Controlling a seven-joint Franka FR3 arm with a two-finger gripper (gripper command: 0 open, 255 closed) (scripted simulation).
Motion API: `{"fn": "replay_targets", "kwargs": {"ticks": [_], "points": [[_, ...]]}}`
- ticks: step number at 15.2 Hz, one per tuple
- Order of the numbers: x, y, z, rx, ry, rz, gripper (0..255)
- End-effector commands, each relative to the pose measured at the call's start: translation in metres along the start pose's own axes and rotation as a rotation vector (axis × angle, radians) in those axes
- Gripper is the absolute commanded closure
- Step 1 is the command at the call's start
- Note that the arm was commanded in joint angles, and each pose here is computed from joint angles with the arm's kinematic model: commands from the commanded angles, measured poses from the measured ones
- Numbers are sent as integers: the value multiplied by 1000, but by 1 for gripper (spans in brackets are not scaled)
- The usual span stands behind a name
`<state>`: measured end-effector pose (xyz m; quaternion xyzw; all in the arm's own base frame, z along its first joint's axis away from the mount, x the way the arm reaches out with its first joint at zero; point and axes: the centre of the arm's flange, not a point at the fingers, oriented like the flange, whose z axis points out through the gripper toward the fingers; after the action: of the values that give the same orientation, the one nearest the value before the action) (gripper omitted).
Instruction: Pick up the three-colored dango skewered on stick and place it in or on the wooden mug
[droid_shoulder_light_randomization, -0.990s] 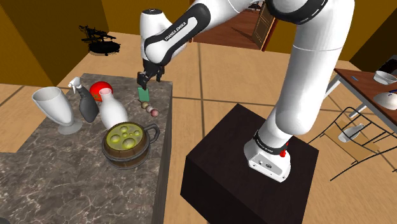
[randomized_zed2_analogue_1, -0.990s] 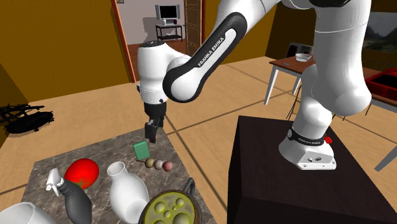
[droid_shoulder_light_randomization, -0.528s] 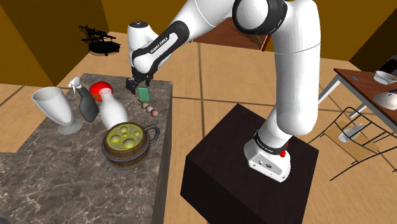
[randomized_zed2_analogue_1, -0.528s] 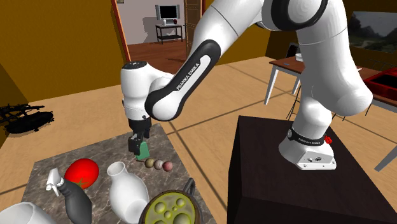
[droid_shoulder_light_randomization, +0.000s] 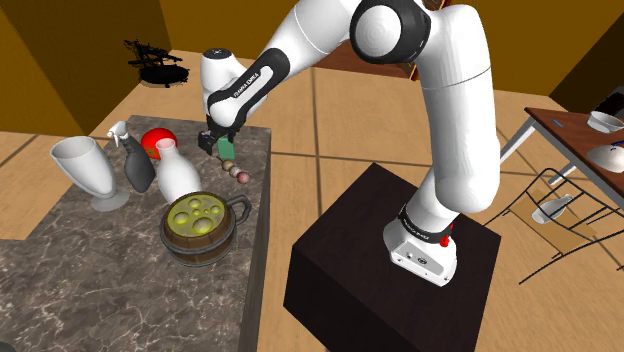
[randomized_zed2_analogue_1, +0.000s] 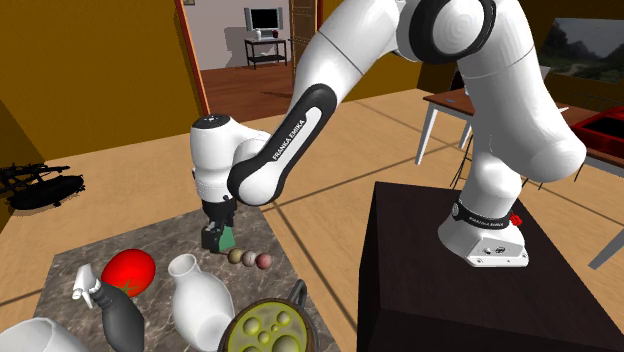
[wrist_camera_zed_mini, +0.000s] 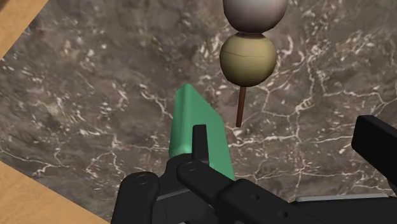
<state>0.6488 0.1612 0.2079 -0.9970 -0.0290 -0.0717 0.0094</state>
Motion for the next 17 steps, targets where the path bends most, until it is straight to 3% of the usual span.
{"fn": "replay_targets", "kwargs": {"ticks": [1,6,7,16,17], "points": [[0,-1,2,0,0,0,0],[0,-1,2,0,0,0,0],[0,-1,2,0,0,0,255],[0,-1,2,0,0,0,255],[0,-1,2,0,0,0,0]]}}
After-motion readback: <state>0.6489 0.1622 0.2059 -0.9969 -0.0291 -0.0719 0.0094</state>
